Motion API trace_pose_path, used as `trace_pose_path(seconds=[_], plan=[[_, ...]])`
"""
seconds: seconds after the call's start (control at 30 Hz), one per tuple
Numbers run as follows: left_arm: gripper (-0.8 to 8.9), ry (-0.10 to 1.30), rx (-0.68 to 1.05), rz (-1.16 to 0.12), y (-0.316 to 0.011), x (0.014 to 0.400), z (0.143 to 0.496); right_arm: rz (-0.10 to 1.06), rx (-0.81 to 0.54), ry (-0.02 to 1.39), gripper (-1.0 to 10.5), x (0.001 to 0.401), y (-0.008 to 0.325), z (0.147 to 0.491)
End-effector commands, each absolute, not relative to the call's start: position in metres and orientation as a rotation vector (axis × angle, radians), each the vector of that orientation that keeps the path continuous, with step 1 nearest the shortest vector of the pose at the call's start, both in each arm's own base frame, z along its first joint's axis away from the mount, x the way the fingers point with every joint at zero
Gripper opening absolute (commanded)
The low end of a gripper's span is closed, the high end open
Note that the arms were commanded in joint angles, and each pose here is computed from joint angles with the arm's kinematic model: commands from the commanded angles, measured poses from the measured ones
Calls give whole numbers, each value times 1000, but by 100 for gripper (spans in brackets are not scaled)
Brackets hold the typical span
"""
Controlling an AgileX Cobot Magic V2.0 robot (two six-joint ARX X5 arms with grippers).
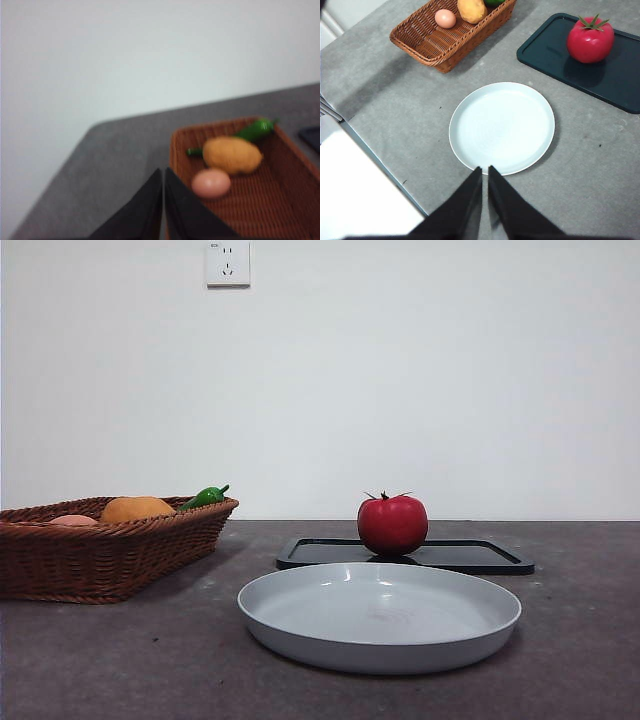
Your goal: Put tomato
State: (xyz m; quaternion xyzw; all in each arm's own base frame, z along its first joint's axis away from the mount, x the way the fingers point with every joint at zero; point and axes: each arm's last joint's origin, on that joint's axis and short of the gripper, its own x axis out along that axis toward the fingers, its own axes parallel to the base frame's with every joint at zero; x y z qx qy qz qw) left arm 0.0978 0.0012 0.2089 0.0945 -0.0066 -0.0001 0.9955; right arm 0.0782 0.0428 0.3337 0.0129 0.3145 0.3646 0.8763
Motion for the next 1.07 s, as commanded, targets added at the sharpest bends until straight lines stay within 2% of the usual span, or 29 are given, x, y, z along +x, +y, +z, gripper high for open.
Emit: trace_pose_path(seconds=[0.03,0.43,0.73,1.07], plan=[[7,-13,163,8,2,98,197,764,37,651,7,79,44,335],[7,68,164,74,4,97,160,764,36,650,7,79,44,335],[7,186,154,66,4,95,149,764,37,651,7,79,44,335],[7,184,144,68,4,96,149,764,37,651,7,79,44,335]])
